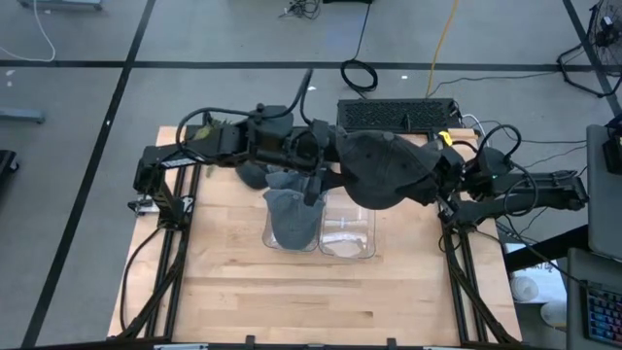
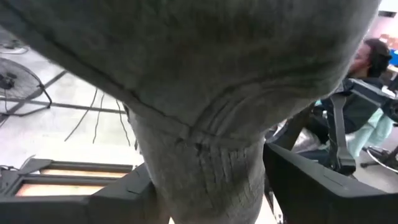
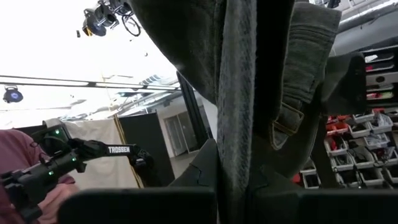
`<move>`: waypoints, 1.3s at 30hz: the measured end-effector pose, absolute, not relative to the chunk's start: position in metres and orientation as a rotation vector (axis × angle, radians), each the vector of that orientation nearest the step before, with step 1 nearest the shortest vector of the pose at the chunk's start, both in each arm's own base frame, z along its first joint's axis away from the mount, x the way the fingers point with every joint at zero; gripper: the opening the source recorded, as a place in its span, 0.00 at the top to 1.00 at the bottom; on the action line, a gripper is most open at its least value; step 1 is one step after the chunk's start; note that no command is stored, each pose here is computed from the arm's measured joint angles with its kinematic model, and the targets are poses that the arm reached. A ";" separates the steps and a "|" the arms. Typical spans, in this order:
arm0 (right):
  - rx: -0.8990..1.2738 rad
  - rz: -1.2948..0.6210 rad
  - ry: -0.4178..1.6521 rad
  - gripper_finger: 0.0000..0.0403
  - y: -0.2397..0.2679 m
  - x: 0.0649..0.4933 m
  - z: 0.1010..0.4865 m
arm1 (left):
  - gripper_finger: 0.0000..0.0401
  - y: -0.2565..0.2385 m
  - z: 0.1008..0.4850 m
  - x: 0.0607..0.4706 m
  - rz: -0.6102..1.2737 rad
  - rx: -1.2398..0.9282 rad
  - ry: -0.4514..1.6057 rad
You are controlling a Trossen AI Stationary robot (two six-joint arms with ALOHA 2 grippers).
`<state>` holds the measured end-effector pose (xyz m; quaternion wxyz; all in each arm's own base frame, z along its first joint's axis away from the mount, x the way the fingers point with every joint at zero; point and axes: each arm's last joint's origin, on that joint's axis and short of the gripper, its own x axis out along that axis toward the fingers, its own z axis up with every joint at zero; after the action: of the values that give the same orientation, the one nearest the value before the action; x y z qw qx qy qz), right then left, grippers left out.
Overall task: Pick & Place hat
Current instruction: Put the bottom black cap into the right transparent bin
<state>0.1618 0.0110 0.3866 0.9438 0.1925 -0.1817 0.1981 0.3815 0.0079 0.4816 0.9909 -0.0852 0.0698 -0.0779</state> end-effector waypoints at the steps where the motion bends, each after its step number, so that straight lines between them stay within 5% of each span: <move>1: 0.397 0.404 -0.370 1.00 0.011 0.162 0.387 | 0.42 0.008 0.481 0.382 -0.158 -0.164 0.140; 6: 0.409 0.406 -0.364 0.99 0.011 0.162 0.386 | 0.56 0.006 0.481 0.381 -0.215 -0.132 0.140; 15: 0.415 0.399 -0.346 0.98 0.011 0.163 0.385 | 0.96 0.003 0.482 0.380 -0.373 -0.096 0.139; 22: 0.489 0.321 -0.337 0.91 0.007 0.164 0.383 | 0.98 0.005 0.484 0.377 -0.380 -0.093 0.135; 33: 0.534 0.389 -0.247 0.44 0.006 0.152 0.381 | 0.98 0.012 0.492 0.335 -0.452 -0.138 0.284; 39: 0.576 0.352 -0.247 0.34 -0.004 0.147 0.389 | 0.98 0.012 0.497 0.318 -0.483 -0.170 0.328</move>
<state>0.1473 -0.0038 0.3892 0.9361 0.2820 -0.1207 0.1721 0.3182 0.0117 0.4969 0.9542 -0.0835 0.1613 -0.2377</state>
